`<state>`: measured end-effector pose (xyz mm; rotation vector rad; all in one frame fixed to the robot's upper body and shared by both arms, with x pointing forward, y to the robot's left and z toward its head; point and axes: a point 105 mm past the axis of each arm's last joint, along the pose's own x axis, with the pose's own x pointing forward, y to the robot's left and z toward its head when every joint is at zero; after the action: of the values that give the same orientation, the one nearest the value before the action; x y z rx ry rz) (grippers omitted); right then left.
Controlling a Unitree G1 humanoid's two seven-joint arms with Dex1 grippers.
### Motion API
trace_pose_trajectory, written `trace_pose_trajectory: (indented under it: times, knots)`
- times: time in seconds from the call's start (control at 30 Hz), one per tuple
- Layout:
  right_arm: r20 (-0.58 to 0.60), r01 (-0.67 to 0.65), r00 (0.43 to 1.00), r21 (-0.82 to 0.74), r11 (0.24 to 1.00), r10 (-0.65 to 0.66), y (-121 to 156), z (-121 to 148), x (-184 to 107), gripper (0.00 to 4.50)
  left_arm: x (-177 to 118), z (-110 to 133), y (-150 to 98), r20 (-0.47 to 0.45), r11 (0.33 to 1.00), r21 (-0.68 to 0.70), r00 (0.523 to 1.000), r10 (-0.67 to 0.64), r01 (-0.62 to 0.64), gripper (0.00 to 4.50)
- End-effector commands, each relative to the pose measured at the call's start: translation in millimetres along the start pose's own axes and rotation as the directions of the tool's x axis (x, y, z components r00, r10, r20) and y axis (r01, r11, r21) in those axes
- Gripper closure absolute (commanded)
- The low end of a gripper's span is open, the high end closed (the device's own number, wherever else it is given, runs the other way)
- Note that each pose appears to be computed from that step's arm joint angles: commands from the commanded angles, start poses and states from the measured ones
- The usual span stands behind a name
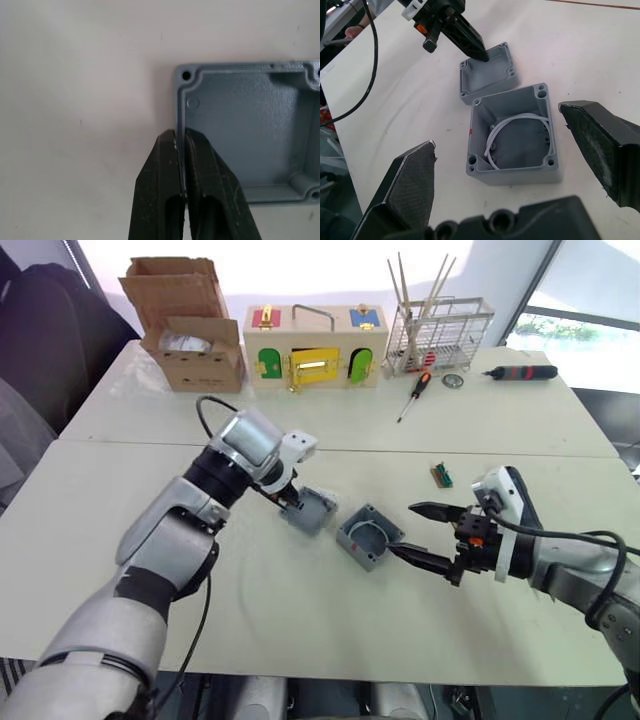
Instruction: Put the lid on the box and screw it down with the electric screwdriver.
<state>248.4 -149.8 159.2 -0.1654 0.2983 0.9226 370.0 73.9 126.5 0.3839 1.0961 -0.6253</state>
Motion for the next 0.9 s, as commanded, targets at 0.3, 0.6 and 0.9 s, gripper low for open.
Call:
trace_pose_trajectory:
  times: [0.3,0.6,0.9]
  knots:
    - [0.338,0.163,0.921,0.12,0.979,-0.195,-38,67,-16,0.0,-34,39,34,0.326,0.996,-0.092,0.944,0.049,-0.02,4.44]
    - [0.524,-0.002,0.838,0.283,0.959,-0.153,-54,121,27,0.0,-180,88,47,0.981,0.994,0.017,0.191,-0.037,0.107,4.44]
    - [0.576,-0.12,0.817,0.218,0.969,-0.028,-52,170,52,0.0,-175,68,6,0.985,0.987,0.148,0.082,-0.153,0.06,4.44]
